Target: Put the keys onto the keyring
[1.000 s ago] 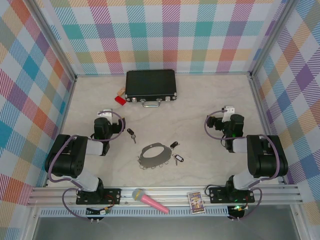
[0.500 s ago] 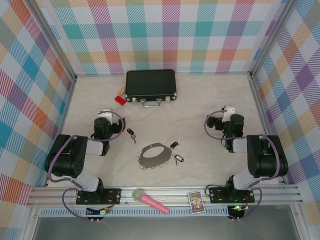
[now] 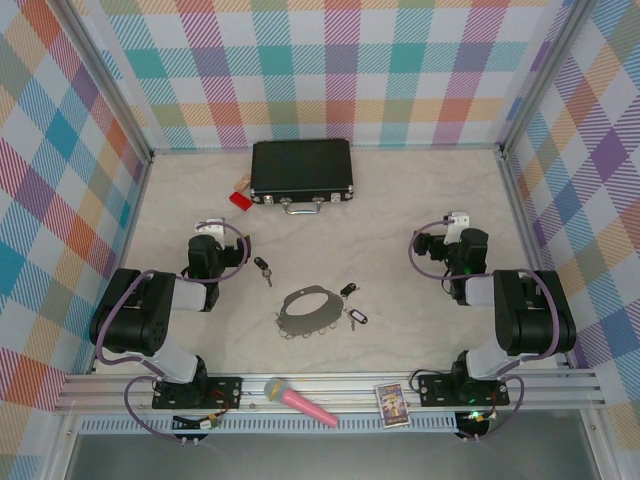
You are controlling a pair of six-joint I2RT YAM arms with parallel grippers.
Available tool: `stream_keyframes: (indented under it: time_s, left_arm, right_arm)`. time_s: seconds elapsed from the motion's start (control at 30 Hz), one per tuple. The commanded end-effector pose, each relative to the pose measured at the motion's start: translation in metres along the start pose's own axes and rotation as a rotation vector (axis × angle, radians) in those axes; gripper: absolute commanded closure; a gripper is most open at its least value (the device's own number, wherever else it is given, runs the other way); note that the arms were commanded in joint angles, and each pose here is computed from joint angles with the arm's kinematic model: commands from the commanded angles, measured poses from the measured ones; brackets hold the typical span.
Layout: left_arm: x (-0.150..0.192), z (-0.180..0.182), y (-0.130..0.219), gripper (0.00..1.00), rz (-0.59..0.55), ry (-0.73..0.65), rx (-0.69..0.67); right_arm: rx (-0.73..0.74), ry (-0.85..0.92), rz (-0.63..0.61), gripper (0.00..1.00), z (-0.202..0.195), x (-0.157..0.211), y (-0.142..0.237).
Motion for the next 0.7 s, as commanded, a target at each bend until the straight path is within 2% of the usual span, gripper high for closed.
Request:
stream_keyframes:
  time_s: [0.0, 0.07, 0.13, 0.23, 0.3, 0.37, 0.43, 0.57, 0.67]
  left_arm:
    - [-0.024, 0.013, 0.001, 0.00, -0.019, 0.036, -0.086]
    - [-0.045, 0.022, 0.006, 0.00, 0.035, 0.055, -0.160]
    - [-0.069, 0.034, 0.018, 0.00, 0.103, 0.131, -0.278]
    - [-0.098, 0.046, 0.038, 0.00, 0.142, 0.291, -0.379]
    - [-0.105, 0.052, 0.054, 0.00, 0.184, 0.432, -0.446]
    - [-0.111, 0.050, 0.064, 0.00, 0.207, 0.485, -0.386]
    - [-0.113, 0.042, 0.072, 0.00, 0.201, 0.525, -0.263]
    - [-0.099, 0.026, 0.091, 0.02, 0.184, 0.623, -0.066]
    - [-0.085, 0.013, 0.104, 0.03, 0.180, 0.659, 0.026]
  right_arm:
    - [0.001, 0.009, -0.051, 0.01, 0.006, -0.012, 0.008]
    - [0.061, -0.020, -0.050, 0.01, 0.007, -0.022, 0.019]
    - [0.168, -0.138, -0.002, 0.01, 0.006, -0.035, 0.030]
    - [0.204, -0.295, -0.021, 0.01, 0.011, -0.053, 0.045]
    - [0.190, -0.409, -0.029, 0.01, 0.015, -0.059, 0.053]
    - [0.209, -0.572, -0.024, 0.01, 0.016, -0.063, 0.062]
    - [0.047, -0.571, -0.027, 0.01, 0.029, -0.069, 0.066]
    - [-0.129, -0.596, -0.005, 0.01, 0.043, -0.077, 0.071]
    - [-0.238, -0.596, 0.044, 0.01, 0.056, -0.079, 0.072]
Point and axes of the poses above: each hand's point on the last joint's axis, 136 mm out from that joint toward the fingers, its own y axis back along the fingers, its own z axis along the line the jaws close on, x = y × z, the point moved 10 cm from there along y, back along the fingers, and after that the axes turned 12 degrees about -y, right-handed, at the moved point
